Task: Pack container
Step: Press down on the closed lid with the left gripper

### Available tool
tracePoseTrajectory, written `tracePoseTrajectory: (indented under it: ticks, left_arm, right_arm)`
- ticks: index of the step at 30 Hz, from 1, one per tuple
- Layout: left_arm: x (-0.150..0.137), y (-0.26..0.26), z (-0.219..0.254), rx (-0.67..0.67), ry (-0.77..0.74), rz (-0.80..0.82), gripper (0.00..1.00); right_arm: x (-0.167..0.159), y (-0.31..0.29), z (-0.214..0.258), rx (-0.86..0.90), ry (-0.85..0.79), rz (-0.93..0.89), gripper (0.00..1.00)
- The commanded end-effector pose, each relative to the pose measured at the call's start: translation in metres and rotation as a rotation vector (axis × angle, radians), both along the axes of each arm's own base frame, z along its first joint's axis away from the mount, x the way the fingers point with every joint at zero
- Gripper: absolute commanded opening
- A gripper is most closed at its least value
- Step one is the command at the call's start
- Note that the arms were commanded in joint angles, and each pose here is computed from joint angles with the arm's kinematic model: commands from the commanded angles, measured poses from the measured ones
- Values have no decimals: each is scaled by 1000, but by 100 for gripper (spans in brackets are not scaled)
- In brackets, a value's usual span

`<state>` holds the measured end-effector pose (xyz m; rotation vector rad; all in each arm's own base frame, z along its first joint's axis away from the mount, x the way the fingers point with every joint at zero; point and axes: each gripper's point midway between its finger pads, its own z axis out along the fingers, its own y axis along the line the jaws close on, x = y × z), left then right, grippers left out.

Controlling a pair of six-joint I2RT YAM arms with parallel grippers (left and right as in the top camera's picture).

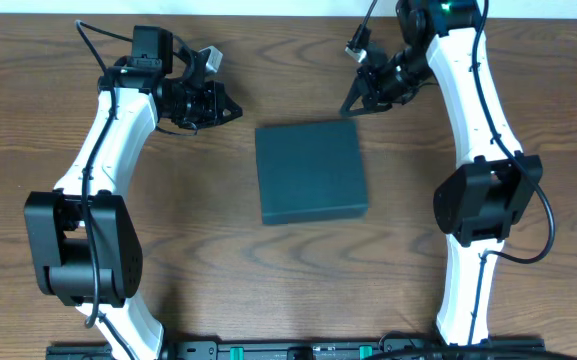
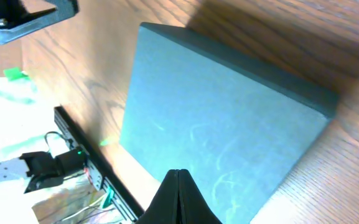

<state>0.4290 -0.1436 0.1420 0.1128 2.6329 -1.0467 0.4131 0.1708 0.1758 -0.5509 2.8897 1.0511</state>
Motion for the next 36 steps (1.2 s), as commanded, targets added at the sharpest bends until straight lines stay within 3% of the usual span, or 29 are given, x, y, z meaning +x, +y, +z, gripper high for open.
tracePoseTrajectory:
  ticks: [1, 4, 8, 15, 24, 36]
  left_arm:
    - [2, 2, 9, 17, -35, -7, 5]
    - [2, 4, 7, 27, -27, 5, 5]
    - [-5, 20, -2, 140, 28, 72, 5]
    - [-31, 19, -2, 368, 49, 81, 5]
    - [-57, -45, -3, 452, 11, -14, 5]
    - [-78, -83, -18, 483, 38, -62, 6]
  right_arm:
    - [10, -11, 4, -11, -51, -13, 1]
    - [25, -28, 0, -48, -64, -87, 1]
    - [31, -52, -2, -83, -57, -152, 1]
    - [34, -94, -18, -335, -54, -232, 1]
    - [34, -98, -24, -458, -75, -224, 1]
    - [34, -94, -25, -468, -91, -205, 1]
